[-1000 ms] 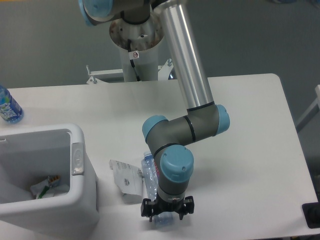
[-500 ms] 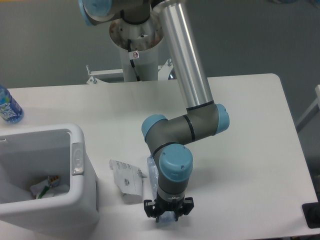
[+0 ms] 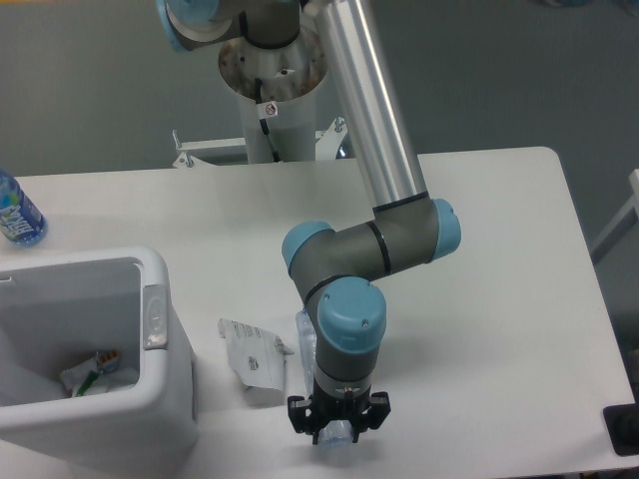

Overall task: Place the trash in the trash can
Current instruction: 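Lift the bottle and carry it over the white bin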

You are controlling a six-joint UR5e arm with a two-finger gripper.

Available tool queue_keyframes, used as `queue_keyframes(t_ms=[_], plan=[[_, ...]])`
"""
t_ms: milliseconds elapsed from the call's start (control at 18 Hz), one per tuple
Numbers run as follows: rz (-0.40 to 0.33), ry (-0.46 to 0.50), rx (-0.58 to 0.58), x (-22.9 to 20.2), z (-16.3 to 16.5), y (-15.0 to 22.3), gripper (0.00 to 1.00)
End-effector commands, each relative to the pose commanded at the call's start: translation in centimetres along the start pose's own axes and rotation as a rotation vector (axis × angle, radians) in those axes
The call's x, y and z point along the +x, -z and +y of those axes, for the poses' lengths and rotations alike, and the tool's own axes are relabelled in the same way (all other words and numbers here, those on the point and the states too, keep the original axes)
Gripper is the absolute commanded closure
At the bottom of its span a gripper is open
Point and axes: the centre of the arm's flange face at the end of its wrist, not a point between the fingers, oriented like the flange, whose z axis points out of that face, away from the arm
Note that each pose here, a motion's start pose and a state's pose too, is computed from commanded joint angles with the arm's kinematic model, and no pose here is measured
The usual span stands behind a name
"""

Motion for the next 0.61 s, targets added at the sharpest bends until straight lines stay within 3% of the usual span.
queue_keyframes(t_ms=[111, 389, 611], plan=[[0.009, 0.028, 0.088, -1.6, -1.5, 5.0, 0.39], [0.115, 0.171, 0.3, -4.6, -5.5, 15.2, 0.39], [0.102, 0.198, 0.381, -5.2, -6.9, 19.9, 0.39]])
